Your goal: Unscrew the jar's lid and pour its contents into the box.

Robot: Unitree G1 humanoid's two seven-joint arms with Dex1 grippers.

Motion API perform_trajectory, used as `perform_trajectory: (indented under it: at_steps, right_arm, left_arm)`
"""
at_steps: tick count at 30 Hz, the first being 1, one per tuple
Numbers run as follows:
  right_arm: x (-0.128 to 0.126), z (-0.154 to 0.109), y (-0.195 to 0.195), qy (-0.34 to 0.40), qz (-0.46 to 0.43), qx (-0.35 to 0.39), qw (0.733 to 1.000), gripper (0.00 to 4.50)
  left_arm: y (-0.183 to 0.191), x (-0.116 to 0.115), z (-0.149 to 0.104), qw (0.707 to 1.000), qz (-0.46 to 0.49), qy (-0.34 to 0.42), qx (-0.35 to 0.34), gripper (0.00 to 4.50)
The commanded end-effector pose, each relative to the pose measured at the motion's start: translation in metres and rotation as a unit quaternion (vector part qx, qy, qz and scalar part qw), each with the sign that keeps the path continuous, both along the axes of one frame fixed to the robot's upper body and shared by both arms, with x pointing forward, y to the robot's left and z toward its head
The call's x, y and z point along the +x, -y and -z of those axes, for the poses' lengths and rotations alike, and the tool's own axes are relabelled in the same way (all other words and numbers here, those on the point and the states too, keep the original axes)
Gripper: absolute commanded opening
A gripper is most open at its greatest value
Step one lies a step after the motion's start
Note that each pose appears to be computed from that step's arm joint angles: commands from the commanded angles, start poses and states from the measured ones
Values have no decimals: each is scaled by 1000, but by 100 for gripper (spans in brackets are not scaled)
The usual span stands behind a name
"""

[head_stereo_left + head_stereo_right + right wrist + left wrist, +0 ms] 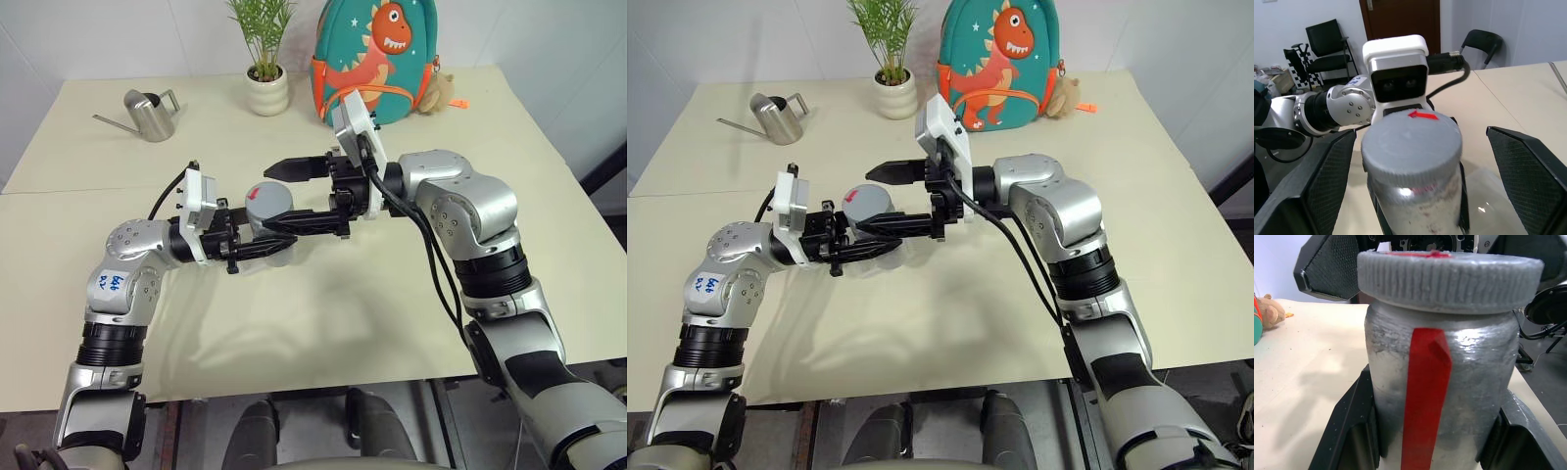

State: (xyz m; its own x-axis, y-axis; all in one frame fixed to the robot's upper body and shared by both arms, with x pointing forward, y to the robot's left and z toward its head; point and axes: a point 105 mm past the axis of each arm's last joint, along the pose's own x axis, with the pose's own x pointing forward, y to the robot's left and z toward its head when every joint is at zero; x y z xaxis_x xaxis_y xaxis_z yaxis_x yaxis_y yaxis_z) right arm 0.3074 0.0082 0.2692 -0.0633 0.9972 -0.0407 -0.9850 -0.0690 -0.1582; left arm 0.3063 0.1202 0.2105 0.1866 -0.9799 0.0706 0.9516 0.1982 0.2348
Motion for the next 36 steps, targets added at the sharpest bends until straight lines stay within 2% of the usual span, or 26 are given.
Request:
perform_trajectory:
  at_steps: [1, 3, 6, 9, 12, 17, 21, 24, 28, 32, 36]
  right_arm:
    - [-7, -20, -4, 34, -13, 21, 999, 325]
    - [-8, -23, -4, 35, -13, 28, 999, 260]
    - [-11, -32, -2, 21, -18, 61, 998, 260]
    - [-14, -49, 10, -31, -24, 121, 992, 260]
    - [-10, -55, 22, -64, -4, 151, 986, 260]
    - [17, -40, 62, -61, 117, 157, 979, 260]
    - [51, 15, 116, -3, 274, 94, 957, 260]
    - [69, 64, 159, 1, 371, 75, 926, 260]
    - [72, 105, 192, 0, 436, 55, 898, 260]
    - [68, 137, 205, -3, 464, 34, 885, 260]
    - [63, 147, 205, -22, 458, 36, 888, 381]
  left_arm:
    - [-1, -5, -10, 1000, 4, 21, -2, 192]
    - [-1, -5, -9, 1000, 3, 20, -2, 192]
    - [-1, -6, -7, 1000, 5, 16, -2, 192]
    - [-2, -8, -5, 1000, 8, 8, 1, 192]
    - [-4, -9, -3, 1000, 8, 1, 3, 192]
    - [-9, -8, -5, 1000, -2, 1, 1, 192]
    - [-19, -3, -13, 1000, -26, 7, -14, 192]
    - [-24, 1, -17, 999, -37, 6, -24, 192]
    - [-24, 3, -21, 999, -38, 4, -29, 192]
    - [-23, 5, -22, 999, -36, 0, -32, 192]
    - [-23, 6, -25, 999, -36, -2, -35, 192]
